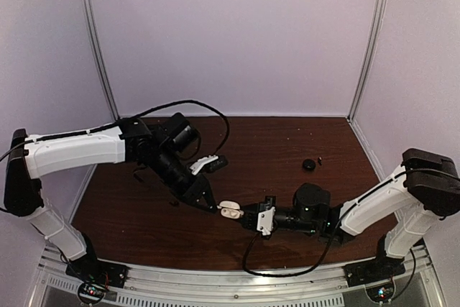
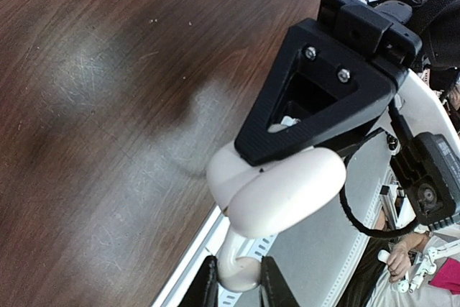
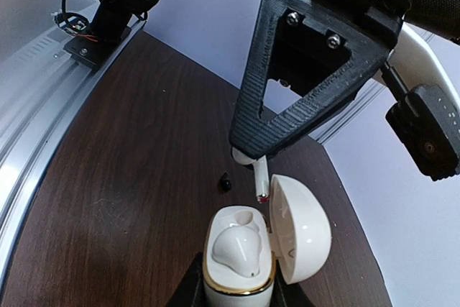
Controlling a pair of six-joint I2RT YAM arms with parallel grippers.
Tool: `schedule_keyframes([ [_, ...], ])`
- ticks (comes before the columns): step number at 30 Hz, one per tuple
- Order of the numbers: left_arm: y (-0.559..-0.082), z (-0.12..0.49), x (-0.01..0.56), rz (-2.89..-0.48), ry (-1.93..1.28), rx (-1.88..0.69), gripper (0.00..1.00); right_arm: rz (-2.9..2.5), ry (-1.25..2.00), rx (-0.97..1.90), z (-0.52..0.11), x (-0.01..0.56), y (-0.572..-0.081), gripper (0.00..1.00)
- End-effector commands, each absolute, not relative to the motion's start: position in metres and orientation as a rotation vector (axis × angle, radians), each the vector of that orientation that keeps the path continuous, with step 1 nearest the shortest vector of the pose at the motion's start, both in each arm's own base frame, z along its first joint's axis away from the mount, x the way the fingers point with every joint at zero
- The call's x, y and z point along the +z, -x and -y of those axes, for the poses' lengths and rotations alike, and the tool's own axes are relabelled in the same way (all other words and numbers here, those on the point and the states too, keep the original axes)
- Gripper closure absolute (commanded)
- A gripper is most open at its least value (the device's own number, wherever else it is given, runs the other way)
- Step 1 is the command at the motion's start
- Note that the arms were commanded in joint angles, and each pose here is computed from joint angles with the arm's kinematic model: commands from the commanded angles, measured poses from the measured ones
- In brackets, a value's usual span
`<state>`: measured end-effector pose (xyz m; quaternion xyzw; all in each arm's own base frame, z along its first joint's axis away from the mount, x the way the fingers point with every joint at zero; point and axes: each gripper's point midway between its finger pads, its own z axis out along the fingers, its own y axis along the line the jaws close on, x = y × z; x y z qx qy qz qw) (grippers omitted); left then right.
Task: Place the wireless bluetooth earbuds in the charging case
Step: Insert the left earbud into the left side groove of the charging case.
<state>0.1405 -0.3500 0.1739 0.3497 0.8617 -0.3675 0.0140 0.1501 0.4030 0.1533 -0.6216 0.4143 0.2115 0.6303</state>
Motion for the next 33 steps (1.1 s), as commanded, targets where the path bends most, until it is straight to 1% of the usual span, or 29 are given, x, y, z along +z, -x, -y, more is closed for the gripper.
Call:
schedule_keyframes([
  [1,-0.143,0.358,0.184,-2.646,-1.108,-1.182,0.92,-0.906,1.369,0.468,-0.410,0.171,-0.153,1.00],
  [17,-0.148,0.363,0.181,-2.688,-1.052,-1.168,0.93,-0.940,1.335,0.391,-0.408,0.169,-0.165,1.00],
  [33,-0.161,0.363,0.173,-2.776,-0.947,-1.064,0.93,-0.917,1.320,0.363,-0.406,0.172,-0.160,1.00],
])
